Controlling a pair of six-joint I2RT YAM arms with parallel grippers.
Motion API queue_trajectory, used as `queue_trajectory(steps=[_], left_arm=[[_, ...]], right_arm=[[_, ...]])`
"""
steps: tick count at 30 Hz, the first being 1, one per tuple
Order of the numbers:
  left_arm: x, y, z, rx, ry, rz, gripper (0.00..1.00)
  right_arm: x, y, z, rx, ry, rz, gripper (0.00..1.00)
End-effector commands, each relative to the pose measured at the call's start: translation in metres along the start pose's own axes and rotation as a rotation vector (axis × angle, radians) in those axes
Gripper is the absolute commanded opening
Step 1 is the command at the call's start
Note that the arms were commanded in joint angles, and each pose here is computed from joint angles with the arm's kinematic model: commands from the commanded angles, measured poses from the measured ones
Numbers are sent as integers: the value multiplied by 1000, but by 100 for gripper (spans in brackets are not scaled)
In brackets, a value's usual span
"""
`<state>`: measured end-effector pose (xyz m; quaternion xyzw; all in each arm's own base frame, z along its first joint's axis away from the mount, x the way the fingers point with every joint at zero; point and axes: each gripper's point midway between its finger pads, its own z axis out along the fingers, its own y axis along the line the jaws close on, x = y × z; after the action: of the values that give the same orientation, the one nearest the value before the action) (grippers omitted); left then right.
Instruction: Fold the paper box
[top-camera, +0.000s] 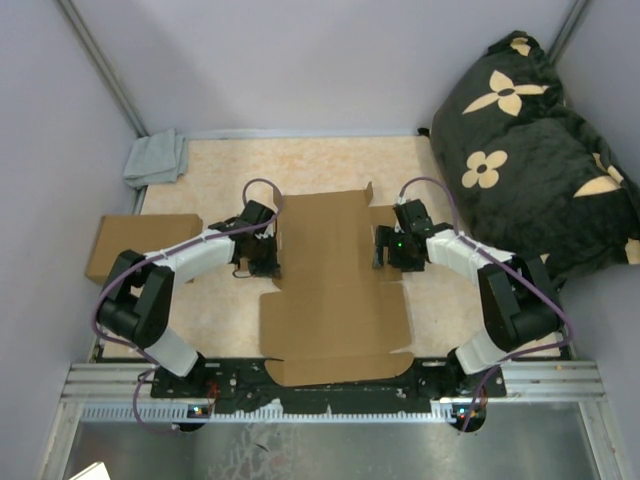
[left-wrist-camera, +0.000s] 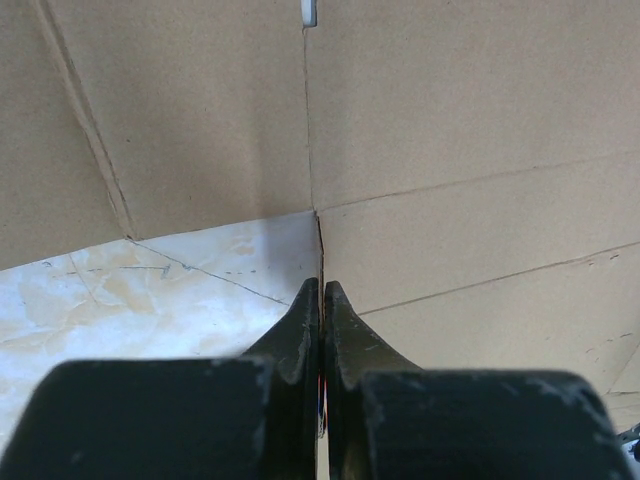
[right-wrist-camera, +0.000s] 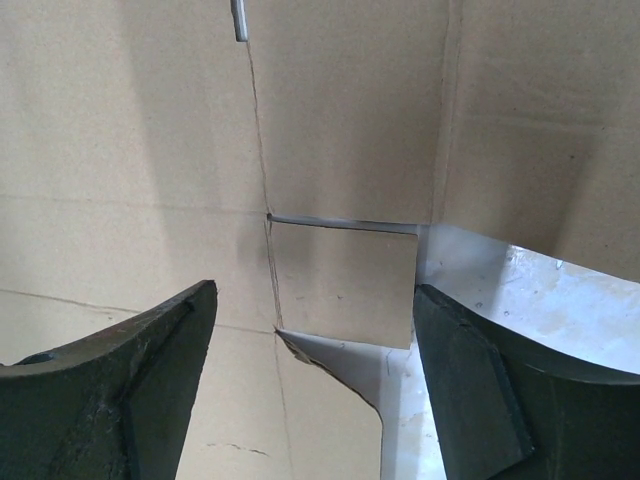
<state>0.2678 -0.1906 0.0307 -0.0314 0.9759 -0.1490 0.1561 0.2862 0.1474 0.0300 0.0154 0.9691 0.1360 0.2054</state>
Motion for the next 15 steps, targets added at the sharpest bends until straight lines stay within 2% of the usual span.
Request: queue_trajectory(steps=[1,15], left_arm=[[4,0,8,6,17,12,0],[4,-1,9,9,23,13,0]], right_arm=[[-14,22,-5,-90,-30,-14,79],[-36,53,-46,-218,-110,-10,78]])
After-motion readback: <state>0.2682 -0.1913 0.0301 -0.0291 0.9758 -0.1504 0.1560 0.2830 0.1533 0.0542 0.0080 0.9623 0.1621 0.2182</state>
